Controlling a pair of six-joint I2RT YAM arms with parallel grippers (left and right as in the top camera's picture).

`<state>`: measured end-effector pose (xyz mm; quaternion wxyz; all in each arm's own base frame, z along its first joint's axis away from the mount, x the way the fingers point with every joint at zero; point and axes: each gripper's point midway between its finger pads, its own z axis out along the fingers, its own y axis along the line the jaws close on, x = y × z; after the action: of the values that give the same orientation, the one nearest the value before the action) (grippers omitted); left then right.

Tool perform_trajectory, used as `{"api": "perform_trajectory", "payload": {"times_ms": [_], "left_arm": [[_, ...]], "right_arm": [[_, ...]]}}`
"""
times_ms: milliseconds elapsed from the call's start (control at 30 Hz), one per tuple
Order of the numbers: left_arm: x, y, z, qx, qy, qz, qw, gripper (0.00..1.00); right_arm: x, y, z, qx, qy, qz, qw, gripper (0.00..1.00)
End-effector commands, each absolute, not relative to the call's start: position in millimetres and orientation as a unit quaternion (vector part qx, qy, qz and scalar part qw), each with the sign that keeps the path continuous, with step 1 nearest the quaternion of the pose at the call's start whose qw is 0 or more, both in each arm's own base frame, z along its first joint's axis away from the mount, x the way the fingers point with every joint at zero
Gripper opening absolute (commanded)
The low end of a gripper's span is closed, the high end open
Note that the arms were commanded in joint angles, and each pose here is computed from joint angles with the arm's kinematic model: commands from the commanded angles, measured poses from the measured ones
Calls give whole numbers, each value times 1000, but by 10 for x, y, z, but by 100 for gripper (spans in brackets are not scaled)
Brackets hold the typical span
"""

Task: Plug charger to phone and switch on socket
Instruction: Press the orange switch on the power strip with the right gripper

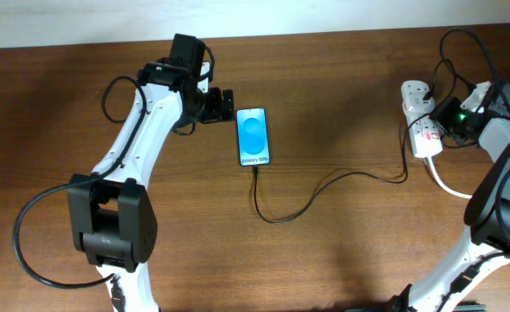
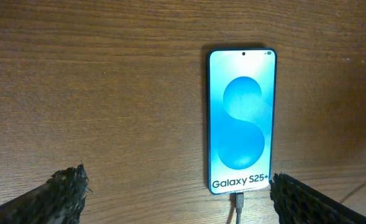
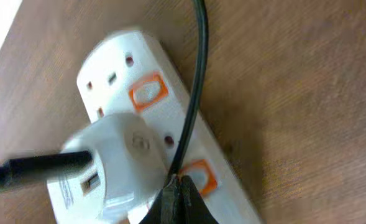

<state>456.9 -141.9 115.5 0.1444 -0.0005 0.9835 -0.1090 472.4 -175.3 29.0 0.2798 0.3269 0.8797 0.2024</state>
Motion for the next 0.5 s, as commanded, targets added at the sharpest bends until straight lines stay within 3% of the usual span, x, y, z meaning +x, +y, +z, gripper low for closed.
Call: {"api": "perform_trajectory", "payload": {"times_ms": [0, 167, 467], "left_arm": [[4595, -1382, 1235, -2, 982, -104, 156, 99], [4584, -1380, 1231, -2, 983, -103, 153, 99], [4569, -1375, 1225, -3, 983, -102, 150, 99]], "right_arm": [[4697, -1247, 139, 296, 884, 279, 232, 4], [4696, -1311, 137, 301, 885, 266, 236, 4], [4827, -1963, 615, 332, 875, 199, 290, 4]]}}
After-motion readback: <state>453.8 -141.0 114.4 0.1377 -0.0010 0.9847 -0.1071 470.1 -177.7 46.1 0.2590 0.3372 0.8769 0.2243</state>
